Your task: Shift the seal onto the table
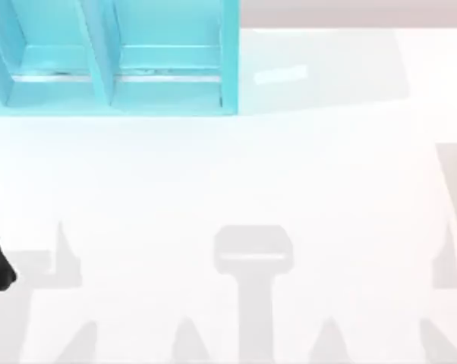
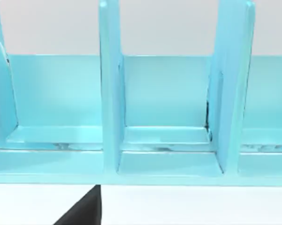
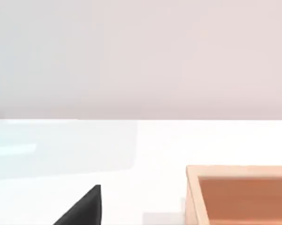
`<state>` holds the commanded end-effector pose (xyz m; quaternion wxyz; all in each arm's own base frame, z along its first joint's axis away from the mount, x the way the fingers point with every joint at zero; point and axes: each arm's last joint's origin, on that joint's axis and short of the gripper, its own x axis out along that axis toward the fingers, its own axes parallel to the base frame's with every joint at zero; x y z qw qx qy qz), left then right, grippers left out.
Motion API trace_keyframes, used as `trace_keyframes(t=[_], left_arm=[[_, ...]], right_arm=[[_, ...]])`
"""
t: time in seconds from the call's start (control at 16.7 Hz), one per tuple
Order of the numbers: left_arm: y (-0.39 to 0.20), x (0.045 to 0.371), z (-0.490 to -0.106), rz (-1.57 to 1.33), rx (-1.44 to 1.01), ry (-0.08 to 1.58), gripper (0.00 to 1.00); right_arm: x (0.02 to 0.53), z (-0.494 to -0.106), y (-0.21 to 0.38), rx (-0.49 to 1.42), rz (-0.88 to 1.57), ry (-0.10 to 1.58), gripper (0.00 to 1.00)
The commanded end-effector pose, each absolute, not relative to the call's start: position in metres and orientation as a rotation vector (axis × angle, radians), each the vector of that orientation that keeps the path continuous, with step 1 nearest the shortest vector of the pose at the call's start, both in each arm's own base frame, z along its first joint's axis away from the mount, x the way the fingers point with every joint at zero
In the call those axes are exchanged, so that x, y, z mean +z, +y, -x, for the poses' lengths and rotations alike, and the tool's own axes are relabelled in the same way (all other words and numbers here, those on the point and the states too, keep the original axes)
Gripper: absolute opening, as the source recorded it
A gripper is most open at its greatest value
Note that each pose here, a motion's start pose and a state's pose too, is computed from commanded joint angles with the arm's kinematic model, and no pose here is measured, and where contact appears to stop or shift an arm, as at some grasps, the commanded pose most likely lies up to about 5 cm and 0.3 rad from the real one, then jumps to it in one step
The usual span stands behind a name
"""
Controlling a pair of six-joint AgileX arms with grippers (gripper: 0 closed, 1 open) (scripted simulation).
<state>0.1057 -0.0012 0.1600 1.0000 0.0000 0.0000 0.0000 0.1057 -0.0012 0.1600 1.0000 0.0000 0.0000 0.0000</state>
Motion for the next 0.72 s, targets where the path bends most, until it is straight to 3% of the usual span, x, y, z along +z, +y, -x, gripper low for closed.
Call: trace_keyframes(t=[0.36,0.72], left_arm=[[-0.001,0.160,-0.106,0.000,0.000,0.000,1.00],[-0.001,0.160,-0.106,0.000,0.000,0.000,1.00]], right_arm=[[0.178,-0.107,-0.006,-0.043,0.032,0.096,1.00],[0.233,-0.133,-0.026,-0.151,0.119,0.508,1.00]])
